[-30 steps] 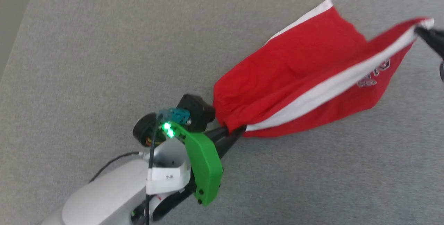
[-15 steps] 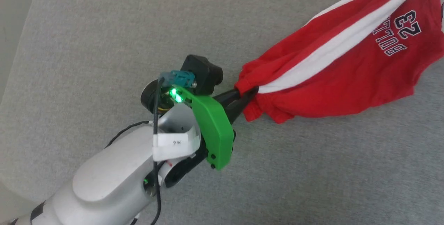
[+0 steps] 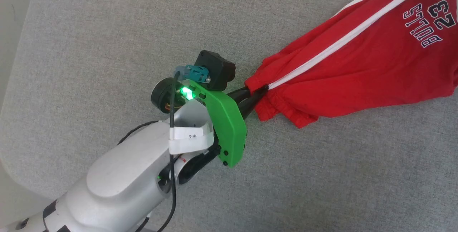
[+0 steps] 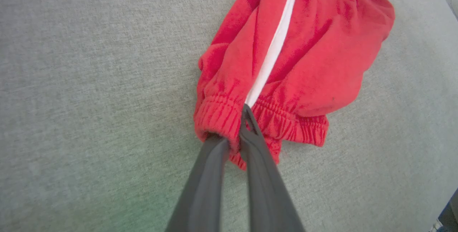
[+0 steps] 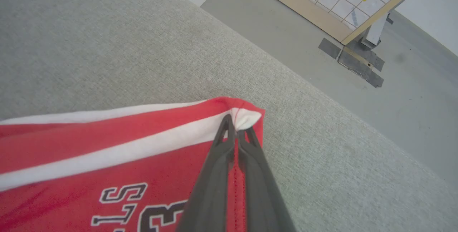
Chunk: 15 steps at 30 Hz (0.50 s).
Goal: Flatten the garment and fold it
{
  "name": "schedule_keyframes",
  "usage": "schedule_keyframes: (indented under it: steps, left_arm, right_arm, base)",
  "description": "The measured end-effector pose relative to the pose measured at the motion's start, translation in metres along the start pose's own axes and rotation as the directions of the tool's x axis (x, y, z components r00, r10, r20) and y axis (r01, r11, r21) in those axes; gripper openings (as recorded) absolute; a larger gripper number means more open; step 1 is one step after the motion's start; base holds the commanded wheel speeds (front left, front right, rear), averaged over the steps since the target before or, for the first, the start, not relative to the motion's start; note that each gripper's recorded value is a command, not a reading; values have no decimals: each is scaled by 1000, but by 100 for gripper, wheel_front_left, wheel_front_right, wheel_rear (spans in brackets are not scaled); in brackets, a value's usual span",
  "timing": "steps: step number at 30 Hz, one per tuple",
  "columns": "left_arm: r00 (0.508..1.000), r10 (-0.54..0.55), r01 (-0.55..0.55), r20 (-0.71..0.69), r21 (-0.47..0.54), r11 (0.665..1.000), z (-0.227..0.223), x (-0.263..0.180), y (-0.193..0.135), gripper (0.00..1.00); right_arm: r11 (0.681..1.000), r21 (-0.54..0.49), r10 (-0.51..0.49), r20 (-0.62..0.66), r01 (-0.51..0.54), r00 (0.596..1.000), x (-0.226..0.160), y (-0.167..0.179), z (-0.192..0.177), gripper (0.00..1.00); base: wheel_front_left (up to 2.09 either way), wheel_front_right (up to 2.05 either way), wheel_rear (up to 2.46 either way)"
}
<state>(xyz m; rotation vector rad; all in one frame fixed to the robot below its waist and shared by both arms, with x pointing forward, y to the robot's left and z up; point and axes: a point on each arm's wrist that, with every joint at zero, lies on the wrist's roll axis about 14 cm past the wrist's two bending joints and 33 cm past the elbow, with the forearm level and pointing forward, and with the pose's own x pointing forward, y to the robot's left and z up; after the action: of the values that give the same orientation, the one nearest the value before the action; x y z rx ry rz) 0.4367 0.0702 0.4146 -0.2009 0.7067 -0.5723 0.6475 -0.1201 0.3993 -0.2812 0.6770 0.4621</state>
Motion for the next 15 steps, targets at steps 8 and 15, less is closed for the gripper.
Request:
schedule_keyframes:
  steps: [8, 15]
  left_arm:
    - [1000, 19, -19, 11, 10, 1000, 1, -2, 4, 100]
    - [996, 46, -49, 78, 36, 998, 15, -15, 4, 100]
  right_arm:
    - [1000, 9, -6, 14, 6, 1000, 3, -1, -2, 100]
    - [999, 41, 7, 176, -15, 984, -22, 4, 32, 100]
  base:
    - [0, 0, 0]
    - [0, 0, 0]
